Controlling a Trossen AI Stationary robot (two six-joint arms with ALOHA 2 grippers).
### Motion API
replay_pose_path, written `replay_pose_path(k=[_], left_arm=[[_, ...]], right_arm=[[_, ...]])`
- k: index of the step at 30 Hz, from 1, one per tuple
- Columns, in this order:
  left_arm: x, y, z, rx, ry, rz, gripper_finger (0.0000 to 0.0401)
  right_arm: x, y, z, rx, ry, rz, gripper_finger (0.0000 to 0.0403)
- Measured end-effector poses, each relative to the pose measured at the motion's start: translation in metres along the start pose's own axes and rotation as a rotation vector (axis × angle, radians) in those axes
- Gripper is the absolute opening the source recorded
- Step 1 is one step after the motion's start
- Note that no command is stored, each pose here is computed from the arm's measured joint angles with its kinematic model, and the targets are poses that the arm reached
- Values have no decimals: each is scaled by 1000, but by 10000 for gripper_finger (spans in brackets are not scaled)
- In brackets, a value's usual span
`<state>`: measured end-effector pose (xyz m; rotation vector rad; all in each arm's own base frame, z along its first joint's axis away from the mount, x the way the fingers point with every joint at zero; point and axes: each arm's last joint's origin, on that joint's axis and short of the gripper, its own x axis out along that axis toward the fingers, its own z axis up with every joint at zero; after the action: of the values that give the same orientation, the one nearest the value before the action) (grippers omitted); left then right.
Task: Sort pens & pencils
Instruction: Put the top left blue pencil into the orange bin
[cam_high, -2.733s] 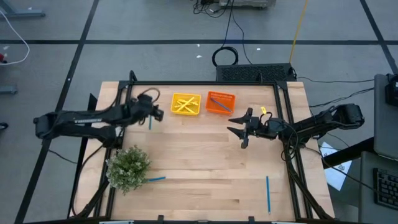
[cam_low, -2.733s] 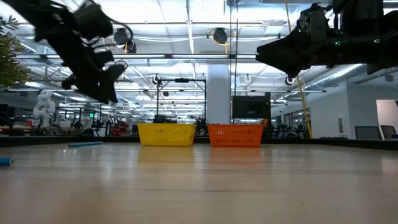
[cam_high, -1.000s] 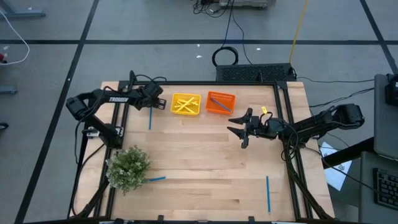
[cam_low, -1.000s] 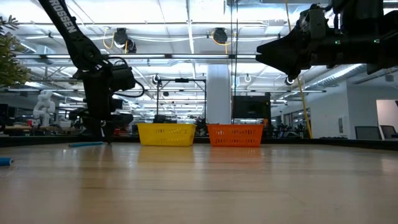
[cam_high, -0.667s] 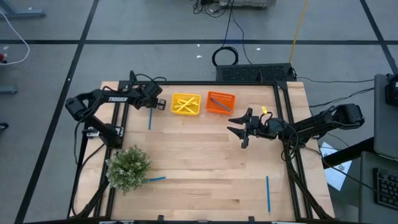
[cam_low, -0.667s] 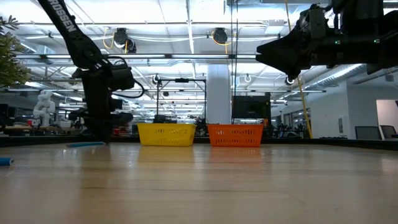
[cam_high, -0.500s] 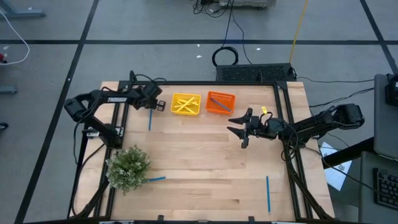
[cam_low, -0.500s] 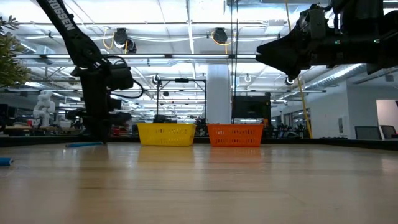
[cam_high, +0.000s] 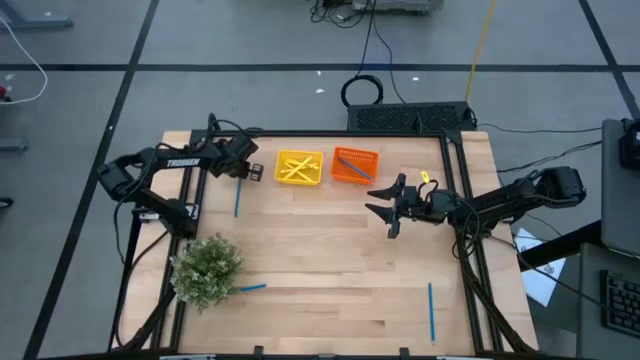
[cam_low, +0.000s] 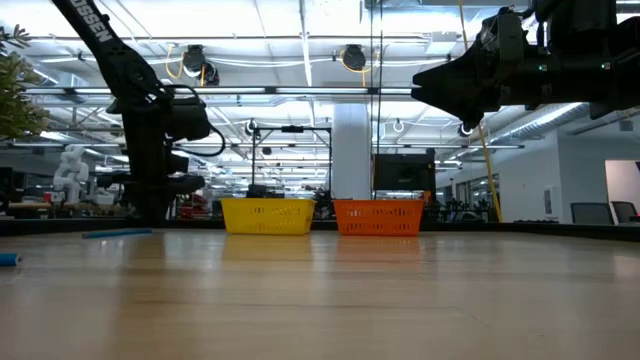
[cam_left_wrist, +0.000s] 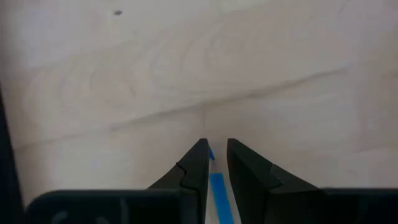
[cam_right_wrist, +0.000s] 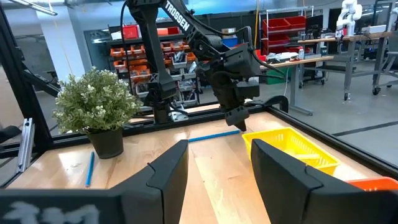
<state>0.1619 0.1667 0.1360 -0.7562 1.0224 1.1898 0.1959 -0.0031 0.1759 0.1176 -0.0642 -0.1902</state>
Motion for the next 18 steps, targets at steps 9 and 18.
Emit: replay_pose_path(k=[9, 18], left_arm=[[0, 0, -1, -11, 13, -1, 62], [5, 1, -7, -10, 9, -45, 63]], right_arm=[[0, 0, -1, 1, 7, -1, 164], [0, 0, -1, 1, 7, -1, 164]])
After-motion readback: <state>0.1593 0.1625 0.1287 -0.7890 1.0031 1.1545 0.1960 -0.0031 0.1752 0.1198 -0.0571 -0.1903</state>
